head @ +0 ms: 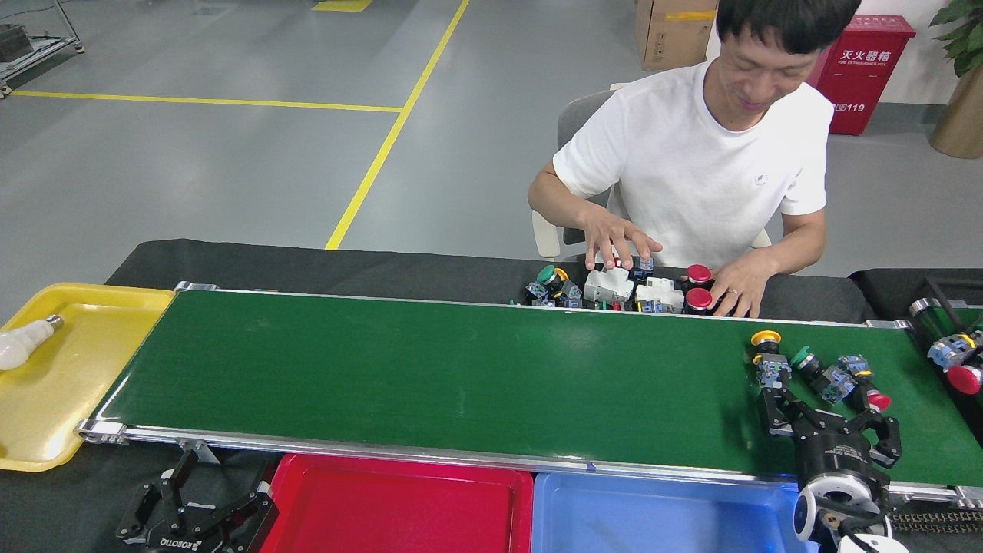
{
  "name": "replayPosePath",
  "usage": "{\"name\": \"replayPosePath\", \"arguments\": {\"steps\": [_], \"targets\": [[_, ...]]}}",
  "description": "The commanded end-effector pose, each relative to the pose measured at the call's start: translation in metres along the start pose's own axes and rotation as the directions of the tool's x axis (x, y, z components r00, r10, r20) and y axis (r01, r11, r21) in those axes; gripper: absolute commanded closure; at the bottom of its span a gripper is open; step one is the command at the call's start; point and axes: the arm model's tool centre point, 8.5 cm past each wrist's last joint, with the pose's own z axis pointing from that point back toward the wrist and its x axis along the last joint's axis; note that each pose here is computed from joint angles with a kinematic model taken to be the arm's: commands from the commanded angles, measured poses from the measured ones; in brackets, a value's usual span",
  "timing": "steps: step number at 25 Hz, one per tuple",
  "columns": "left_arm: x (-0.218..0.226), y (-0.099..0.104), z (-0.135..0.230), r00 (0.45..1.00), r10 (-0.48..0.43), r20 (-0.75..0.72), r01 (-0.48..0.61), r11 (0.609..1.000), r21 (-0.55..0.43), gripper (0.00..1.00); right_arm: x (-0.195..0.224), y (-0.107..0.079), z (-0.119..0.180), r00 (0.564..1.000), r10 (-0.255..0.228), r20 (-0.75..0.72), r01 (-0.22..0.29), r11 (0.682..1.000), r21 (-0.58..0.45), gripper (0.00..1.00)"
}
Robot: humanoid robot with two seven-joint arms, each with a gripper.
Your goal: Pick switch part from conveyor to tray
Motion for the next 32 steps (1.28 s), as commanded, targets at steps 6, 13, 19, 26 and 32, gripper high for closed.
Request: {"name": "replayPosePath", "arguments": {"steps": [6, 13, 19, 26, 32], "targets": [[-0.004, 0.004, -0.003, 1.0, -0.015, 0.001, 0.015, 1.0, 0.011, 0.0, -0.006, 0.001, 0.003, 1.0, 0.003, -0.008, -0.003, 1.0, -0.002, 0.01], [-0.005, 0.003, -0.008, 1.0, -0.009, -0.001, 0.009, 1.0, 0.011, 0.0, 0.0, -0.007, -0.042, 0.999, -0.003, -0.046, 0.004, 1.0, 0.021, 0.01], [0.005, 0.008, -0.025, 0.999, -0.004, 0.032, 0.003, 1.0, 0.028, 0.0, 0.009, -0.001, -0.053, 0.999, 0.017, -0.033, -0.015, 0.998, 0.06, 0.06], [0.005, 0.006, -0.025, 0.999, -0.004, 0.035, 0.003, 1.0, 0.021, 0.0, 0.014, 0.003, -0.056, 0.983, -0.029, 0.183, 0.011, 0.995, 0.098, 0.91], [0.005, 0.006, -0.025, 0.999, -0.006, 0.035, 0.005, 1.0, 0.022, 0.0, 0.026, -0.038, -0.044, 0.957, -0.044, 0.288, 0.043, 0.999, 0.009, 0.9]]}}
